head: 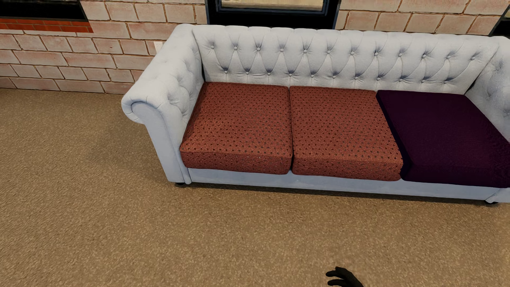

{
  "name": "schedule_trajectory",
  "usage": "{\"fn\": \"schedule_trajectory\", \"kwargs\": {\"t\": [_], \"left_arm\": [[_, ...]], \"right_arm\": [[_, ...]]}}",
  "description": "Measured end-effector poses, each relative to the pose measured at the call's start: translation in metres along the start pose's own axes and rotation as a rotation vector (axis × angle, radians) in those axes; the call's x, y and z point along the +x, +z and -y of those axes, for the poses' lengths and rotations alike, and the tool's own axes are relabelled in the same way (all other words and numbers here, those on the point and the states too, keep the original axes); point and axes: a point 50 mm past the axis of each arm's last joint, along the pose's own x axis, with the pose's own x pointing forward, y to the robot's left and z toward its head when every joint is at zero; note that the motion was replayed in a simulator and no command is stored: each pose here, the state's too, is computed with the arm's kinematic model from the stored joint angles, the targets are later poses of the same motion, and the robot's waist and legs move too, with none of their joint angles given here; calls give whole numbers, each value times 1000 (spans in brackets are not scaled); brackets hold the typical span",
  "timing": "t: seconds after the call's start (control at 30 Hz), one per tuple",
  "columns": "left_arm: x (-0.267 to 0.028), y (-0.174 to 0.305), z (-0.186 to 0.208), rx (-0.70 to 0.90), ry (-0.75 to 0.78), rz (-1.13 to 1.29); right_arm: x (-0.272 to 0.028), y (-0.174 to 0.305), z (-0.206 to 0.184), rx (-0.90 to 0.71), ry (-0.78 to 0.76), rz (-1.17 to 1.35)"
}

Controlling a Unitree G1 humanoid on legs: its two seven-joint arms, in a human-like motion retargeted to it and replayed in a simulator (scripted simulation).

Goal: Go to the sofa

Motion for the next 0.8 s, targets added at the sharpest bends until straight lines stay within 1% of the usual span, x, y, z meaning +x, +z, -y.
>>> {"fn": "schedule_trajectory", "kwargs": {"t": [0.1, 0.17, 0.23, 0.3, 0.37, 0.6, 0.8], "left_arm": [[5, 21, -6, -3, 17, 65], [6, 38, -8, -3, 21, 127], [5, 50, -7, -4, 19, 177], [4, 55, -4, 1, 11, 200], [4, 54, -3, 11, 3, 198], [6, 28, -3, 10, 3, 90], [6, 16, -4, -1, 9, 40]], "right_arm": [[-16, -54, -20, -16, 65, -207], [-27, -80, -28, -58, 112, -316], [-37, -97, -28, -58, 114, -390], [-41, -105, -26, -45, 101, -424], [-38, -101, -25, -35, 90, -411], [-15, -61, -26, -55, 104, -254], [-12, -51, -32, -52, 118, -210]]}}
